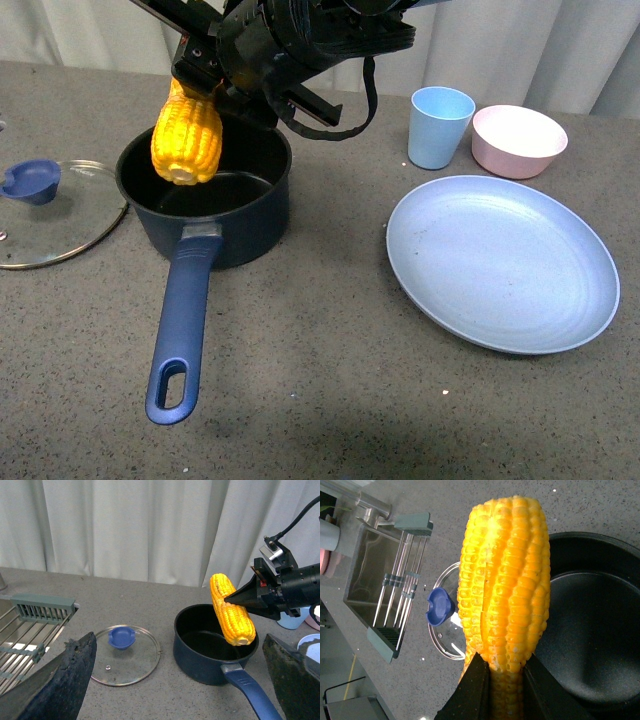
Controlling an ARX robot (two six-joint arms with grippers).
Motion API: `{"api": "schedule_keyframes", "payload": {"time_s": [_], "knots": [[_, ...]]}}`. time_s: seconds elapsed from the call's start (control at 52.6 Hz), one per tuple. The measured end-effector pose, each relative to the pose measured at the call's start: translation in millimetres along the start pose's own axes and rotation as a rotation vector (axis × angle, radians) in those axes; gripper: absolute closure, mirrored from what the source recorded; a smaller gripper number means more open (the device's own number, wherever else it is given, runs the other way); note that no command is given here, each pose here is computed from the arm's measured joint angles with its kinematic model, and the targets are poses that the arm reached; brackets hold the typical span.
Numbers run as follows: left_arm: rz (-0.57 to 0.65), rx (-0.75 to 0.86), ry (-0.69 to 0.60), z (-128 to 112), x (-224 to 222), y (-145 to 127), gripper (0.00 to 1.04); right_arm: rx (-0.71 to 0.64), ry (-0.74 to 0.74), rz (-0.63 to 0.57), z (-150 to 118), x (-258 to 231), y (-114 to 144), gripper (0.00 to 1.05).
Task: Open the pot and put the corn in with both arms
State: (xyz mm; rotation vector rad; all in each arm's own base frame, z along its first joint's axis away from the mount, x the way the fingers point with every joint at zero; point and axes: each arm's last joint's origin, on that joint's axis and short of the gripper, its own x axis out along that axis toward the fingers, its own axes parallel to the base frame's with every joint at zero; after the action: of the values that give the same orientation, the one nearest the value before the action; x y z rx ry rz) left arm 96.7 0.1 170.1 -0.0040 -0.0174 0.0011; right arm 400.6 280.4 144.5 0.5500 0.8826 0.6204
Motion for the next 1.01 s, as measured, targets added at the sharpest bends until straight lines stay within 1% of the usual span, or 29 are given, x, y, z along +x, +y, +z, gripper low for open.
{"api": "schedule_keyframes", "payload": {"time_s": [0.019, 0.057, 0.095, 0.114, 0.152, 0.171, 0.228, 0.247, 0.361, 0.38, 0.514, 0.552, 0.609, 0.723, 0.837, 0.932, 1.008], "knots": [[0.0, 0.0, 0.0, 0, 0, 0, 0.06, -0.001, 0.001, 0.0, 0, 0, 0, 0.94], [0.0, 0.0, 0.0, 0, 0, 0, 0.06, -0.001, 0.001, -0.001, 0, 1, 0, 0.89], [0.0, 0.0, 0.0, 0, 0, 0, 0.06, -0.001, 0.002, -0.004, -1, 1, -1, 0.8], [0.0, 0.0, 0.0, 0, 0, 0, 0.06, 0.0, 0.002, -0.004, -1, 2, -1, 0.78], [0.0, 0.0, 0.0, 0, 0, 0, 0.06, 0.0, 0.004, -0.005, -1, 2, -1, 0.7], [0.0, 0.0, 0.0, 0, 0, 0, 0.06, 0.0, 0.003, -0.006, -1, 2, -1, 0.68], [0.0, 0.0, 0.0, 0, 0, 0, 0.06, 0.001, 0.001, -0.011, -1, 2, -2, 0.57], [0.0, 0.0, 0.0, 0, 0, 0, 0.06, 0.001, 0.0, -0.012, -1, 2, -2, 0.55], [0.0, 0.0, 0.0, 0, 0, 0, 0.06, -0.002, -0.005, -0.015, -1, 2, -3, 0.35], [0.0, 0.0, 0.0, 0, 0, 0, 0.06, -0.002, -0.005, -0.016, -1, 2, -3, 0.34], [0.0, 0.0, 0.0, 0, 0, 0, 0.06, -0.003, -0.012, -0.031, -3, 1, -9, 0.11], [0.0, 0.0, 0.0, 0, 0, 0, 0.06, -0.004, -0.018, -0.037, -4, 0, -11, 0.07], [0.0, 0.0, 0.0, 0, 0, 0, 0.06, -0.019, -0.054, -0.055, -5, -9, -15, 0.1], [0.0, 0.0, 0.0, 0, 0, 0, 0.06, -0.063, -0.156, -0.088, 0, -38, -18, 0.09], [0.0, 0.0, 0.0, 0, 0, 0, 0.06, -0.127, -0.297, -0.147, 5, -85, -23, 0.09], [0.0, 0.0, 0.0, 0, 0, 0, 0.06, -0.168, -0.412, -0.218, -3, -128, -34, 0.09], [0.0, 0.0, 0.0, 0, 0, 0, 0.06, -0.221, -0.501, -0.297, -15, -163, -42, 0.09]]}}
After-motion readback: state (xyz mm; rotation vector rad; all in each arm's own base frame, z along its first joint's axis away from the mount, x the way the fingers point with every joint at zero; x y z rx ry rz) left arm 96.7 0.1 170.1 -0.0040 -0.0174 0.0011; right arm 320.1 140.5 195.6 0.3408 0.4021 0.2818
